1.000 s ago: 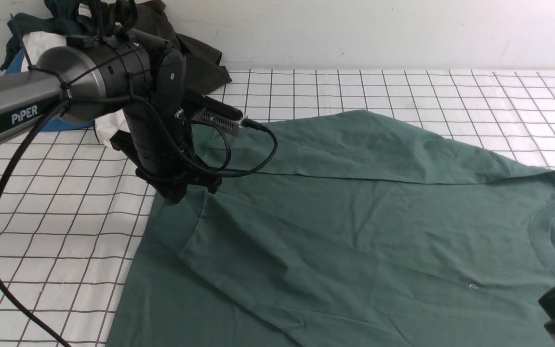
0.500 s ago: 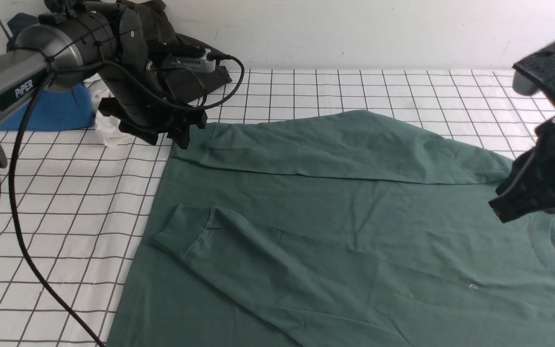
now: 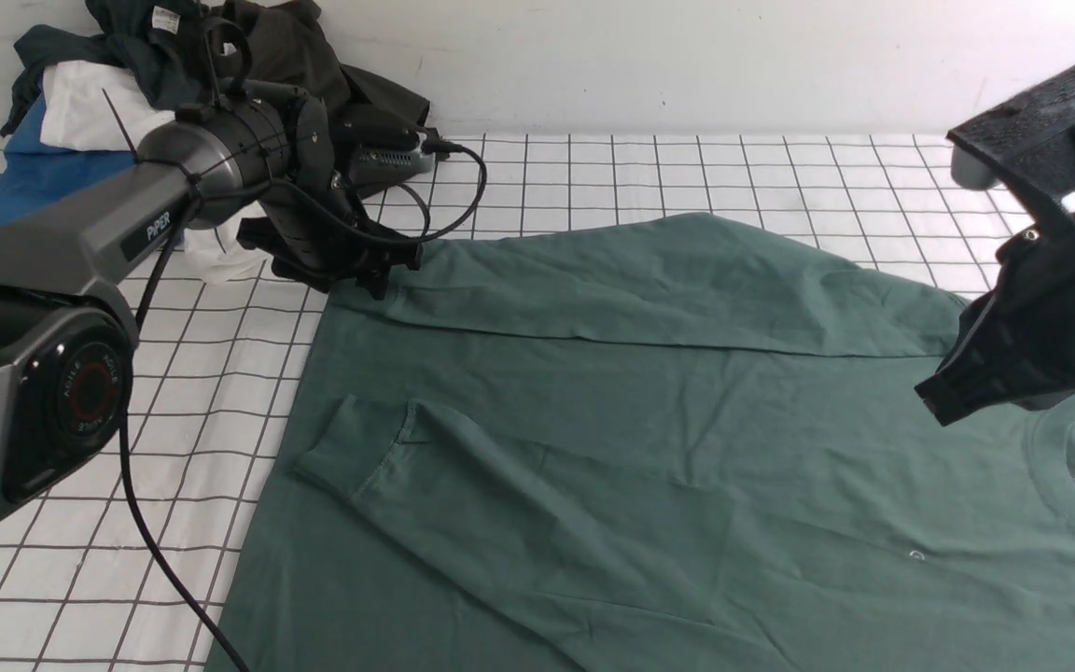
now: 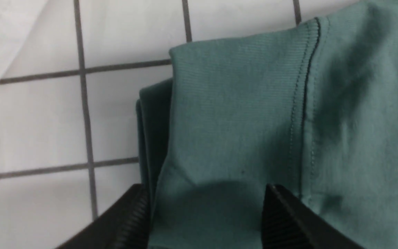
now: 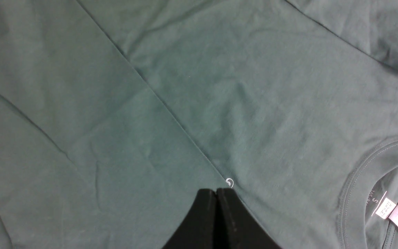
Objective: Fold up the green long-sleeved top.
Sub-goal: Use the left arm to clamp the cuff farthest from it, then use the left arm to drag and drop the cuff onto the cuff closest to the left arm
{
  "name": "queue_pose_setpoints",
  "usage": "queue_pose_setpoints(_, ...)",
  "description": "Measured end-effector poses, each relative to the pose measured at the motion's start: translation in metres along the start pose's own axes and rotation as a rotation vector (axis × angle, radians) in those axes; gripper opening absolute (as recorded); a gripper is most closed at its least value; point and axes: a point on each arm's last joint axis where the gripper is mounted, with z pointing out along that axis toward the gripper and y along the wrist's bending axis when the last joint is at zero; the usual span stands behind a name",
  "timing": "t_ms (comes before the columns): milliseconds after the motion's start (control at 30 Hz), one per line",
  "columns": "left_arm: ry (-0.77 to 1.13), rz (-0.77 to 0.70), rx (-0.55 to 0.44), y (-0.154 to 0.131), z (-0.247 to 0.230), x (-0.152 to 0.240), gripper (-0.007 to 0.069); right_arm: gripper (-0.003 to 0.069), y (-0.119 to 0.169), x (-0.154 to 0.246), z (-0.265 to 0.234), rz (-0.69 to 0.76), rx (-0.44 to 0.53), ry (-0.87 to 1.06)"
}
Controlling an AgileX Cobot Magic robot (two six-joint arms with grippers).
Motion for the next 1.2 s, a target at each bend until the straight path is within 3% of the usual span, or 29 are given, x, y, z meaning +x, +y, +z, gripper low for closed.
queue_pose_setpoints(200, -0.039, -0.002, 0.002, 0.0, 0.004, -0.003, 0.04, -0.0014, 0.0, 0.0, 0.0, 0.001, -0.002, 0.001)
queue_pose_setpoints(300, -0.047, -0.002, 0.002, 0.0, 0.005, -0.004, 0.0357, -0.0014, 0.0, 0.0, 0.0, 0.001, -0.002, 0.002)
queue_pose_setpoints(467, -0.045, -0.002, 0.002, 0.0, 0.006, -0.003, 0.0204, -0.0014, 0.0, 0.0, 0.0, 0.001, -0.002, 0.002)
queue_pose_setpoints(500, -0.045, -0.002, 0.002, 0.0, 0.006, -0.003, 0.0204, -0.0014, 0.0, 0.0, 0.0, 0.001, -0.002, 0.002)
queue_pose_setpoints(667, -0.042, 0.005, 0.002, 0.0, 0.007, -0.003, 0.0031, -0.0014, 0.0, 0.0, 0.0, 0.0, -0.002, 0.004)
queue_pose_setpoints(900, -0.011, 0.022, 0.002, -0.001, -0.006, -0.003, 0.0023, -0.0014, 0.0, 0.001, 0.0, 0.0, -0.003, 0.01)
queue_pose_setpoints(1200, 0.034, 0.041, 0.104, -0.03, -0.11, -0.012, 0.0023, -0.0014, -0.001, 0.001, -0.003, -0.011, 0.014, 0.011)
